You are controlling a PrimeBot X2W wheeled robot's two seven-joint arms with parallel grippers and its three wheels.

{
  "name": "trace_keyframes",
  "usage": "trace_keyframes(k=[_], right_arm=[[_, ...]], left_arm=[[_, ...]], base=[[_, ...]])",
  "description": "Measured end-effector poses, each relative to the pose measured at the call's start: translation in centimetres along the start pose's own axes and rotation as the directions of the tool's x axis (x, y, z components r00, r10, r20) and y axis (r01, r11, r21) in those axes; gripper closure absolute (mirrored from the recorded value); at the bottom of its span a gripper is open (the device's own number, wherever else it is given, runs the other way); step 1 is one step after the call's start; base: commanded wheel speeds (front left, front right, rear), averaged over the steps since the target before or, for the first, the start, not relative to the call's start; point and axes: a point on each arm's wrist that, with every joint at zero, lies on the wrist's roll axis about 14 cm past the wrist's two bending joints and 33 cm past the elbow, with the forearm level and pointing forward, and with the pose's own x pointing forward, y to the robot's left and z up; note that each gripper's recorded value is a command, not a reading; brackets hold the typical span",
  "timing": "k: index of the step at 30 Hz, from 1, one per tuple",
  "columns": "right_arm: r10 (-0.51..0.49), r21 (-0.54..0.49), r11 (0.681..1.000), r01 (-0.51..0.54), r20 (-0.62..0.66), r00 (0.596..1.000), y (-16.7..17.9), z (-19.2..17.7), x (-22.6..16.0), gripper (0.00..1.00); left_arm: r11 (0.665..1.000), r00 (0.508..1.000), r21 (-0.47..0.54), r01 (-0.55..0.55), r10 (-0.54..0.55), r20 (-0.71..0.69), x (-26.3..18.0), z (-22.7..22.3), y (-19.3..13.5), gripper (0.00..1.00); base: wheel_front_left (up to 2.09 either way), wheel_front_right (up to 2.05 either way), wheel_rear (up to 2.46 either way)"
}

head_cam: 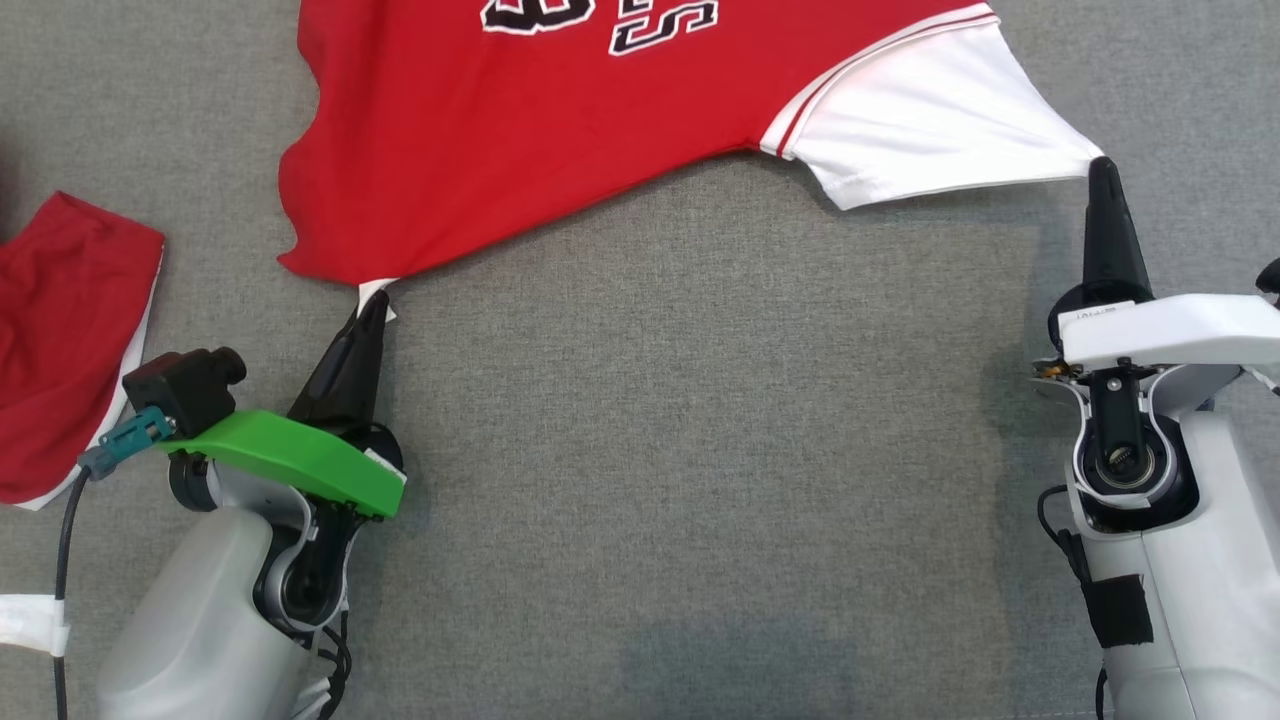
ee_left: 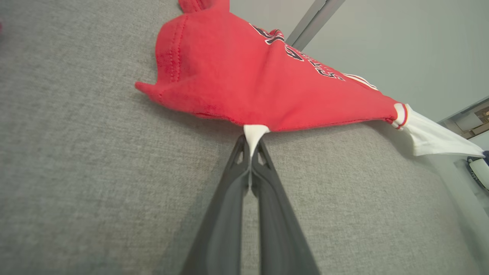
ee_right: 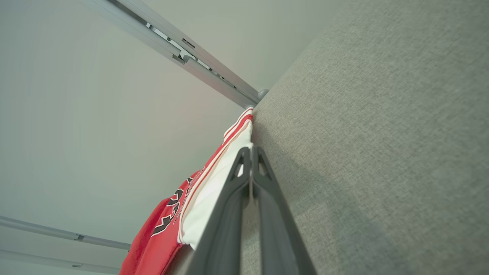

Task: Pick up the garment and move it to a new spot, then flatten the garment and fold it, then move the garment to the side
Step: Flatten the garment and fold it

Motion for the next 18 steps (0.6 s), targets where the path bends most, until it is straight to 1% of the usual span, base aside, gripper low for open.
trace_keyframes(k=[2, 6, 8, 10, 12, 14, 18], right_arm=[[0.027, 0.003, 1.000, -0.028, 0.037, 0.999, 0.7, 1.0, -0.4, 1.00], [0.079, -0.011, 0.997, -0.078, 0.141, 0.987, 2.1, 3.8, -1.5, 1.00], [0.093, -0.050, 0.995, -0.085, 0.176, 0.980, 2.3, 5.0, -2.3, 1.00], [0.090, -0.096, 0.993, -0.073, 0.181, 0.979, 1.7, 5.5, -3.4, 1.00], [0.066, -0.133, 0.990, -0.043, 0.170, 0.983, 0.5, 5.5, -4.7, 1.00], [0.016, -0.165, 0.986, 0.009, 0.152, 0.988, -1.4, 5.1, -6.3, 1.00], [-0.111, -0.193, 0.973, 0.127, 0.093, 0.989, -5.7, 3.3, -10.0, 1.00]], left_arm=[[1.000, 1.000, -0.018, 0.000, 0.001, 0.016, -0.1, 0.3, -0.2, 1.00], [1.000, 0.999, -0.023, 0.016, -0.015, 0.037, -0.5, 1.0, -1.1, 1.00], [0.999, 0.998, -0.021, 0.027, -0.026, 0.050, -0.8, 1.4, -1.6, 1.00], [0.999, 0.998, -0.011, 0.039, -0.039, 0.049, -1.4, 1.3, -2.0, 1.00], [0.999, 0.998, 0.010, 0.048, -0.049, 0.033, -2.0, 0.8, -2.3, 1.00], [0.997, 0.998, 0.032, 0.066, -0.067, 0.010, -2.6, -0.1, -2.8, 1.00], [0.991, 0.993, 0.087, 0.106, -0.101, -0.055, -3.8, -2.1, -3.5, 1.00]], base=[[0.00, 0.00, 0.00], [0.00, 0.00, 0.00], [0.00, 0.00, 0.00], [0.00, 0.00, 0.00], [0.00, 0.00, 0.00], [0.00, 0.00, 0.00], [0.00, 0.00, 0.00]])
